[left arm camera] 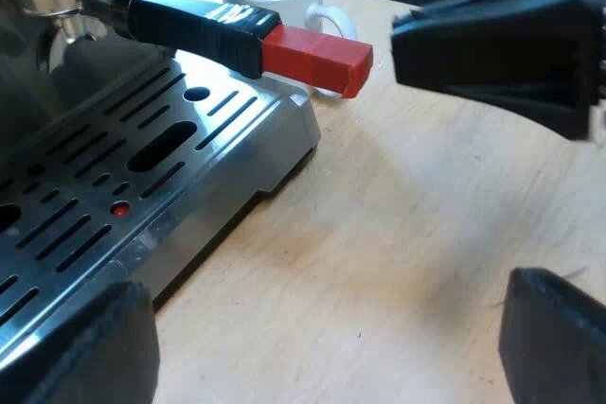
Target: Grind coffee beans and then tamp
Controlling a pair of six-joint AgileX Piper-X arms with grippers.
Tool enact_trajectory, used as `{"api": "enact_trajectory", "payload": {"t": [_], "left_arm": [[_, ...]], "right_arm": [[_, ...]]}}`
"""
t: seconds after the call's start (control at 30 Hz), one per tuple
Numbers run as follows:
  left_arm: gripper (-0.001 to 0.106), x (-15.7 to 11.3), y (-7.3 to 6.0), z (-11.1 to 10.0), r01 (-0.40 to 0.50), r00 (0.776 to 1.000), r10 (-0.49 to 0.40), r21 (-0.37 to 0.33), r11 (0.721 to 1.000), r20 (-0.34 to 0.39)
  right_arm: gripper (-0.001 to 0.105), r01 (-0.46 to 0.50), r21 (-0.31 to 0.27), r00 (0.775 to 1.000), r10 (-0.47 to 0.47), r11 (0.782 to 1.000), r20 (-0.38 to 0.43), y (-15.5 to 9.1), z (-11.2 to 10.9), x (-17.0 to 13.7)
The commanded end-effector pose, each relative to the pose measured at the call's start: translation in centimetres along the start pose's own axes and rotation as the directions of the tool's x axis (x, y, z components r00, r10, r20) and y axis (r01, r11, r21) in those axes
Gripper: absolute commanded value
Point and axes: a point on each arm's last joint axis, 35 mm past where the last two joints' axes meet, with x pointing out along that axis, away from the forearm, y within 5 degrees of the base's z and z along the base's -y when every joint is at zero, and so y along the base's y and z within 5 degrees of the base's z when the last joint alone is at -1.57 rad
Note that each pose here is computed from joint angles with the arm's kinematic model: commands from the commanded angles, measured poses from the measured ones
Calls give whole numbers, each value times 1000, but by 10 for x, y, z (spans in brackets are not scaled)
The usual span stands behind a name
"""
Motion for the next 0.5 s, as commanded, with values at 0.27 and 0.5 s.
{"api": "enact_trajectory", "payload": {"t": [0.27,0.5], "left_arm": [[80,-4,-6,19,74,996,-76,33,997,54],[80,-5,-8,22,99,993,-101,43,994,59]], "right_arm": [[0,-2,104,997,-6,995,81,-16,28,-19],[0,100,22,991,-102,995,84,-39,59,-31]]}}
